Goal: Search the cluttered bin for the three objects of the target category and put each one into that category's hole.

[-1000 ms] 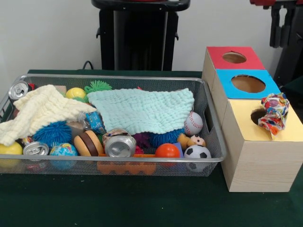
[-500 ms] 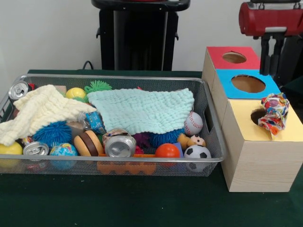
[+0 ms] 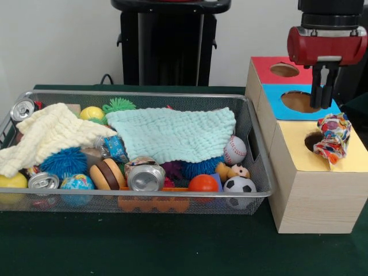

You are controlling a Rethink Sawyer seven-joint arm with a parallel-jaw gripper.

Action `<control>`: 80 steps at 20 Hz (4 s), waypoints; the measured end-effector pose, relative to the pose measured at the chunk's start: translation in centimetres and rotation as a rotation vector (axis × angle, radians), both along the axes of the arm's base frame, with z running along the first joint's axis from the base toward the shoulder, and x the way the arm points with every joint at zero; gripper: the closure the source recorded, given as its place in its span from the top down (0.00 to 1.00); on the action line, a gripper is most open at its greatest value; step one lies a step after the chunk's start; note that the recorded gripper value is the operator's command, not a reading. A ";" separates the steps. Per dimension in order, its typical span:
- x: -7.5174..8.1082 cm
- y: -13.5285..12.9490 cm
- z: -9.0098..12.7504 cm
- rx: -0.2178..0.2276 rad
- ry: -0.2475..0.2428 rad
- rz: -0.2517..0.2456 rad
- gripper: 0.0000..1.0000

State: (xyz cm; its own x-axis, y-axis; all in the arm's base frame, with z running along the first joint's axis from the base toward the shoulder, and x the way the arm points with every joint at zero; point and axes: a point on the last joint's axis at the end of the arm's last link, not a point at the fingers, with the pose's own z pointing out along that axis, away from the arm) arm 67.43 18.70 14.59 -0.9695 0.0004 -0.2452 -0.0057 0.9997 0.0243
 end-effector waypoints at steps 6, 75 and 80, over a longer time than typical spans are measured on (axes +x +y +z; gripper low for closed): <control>-0.7 1.6 -0.1 -0.004 0.004 0.017 0.00; 0.6 1.2 -13.3 -0.017 -0.307 -0.109 1.00; 0.6 1.2 -13.2 -0.016 -0.306 -0.109 1.00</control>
State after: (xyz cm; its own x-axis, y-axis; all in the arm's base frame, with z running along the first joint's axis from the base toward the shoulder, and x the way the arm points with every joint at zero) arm 68.02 19.94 1.36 -0.8451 0.0940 -0.5263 0.0968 0.9951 0.0223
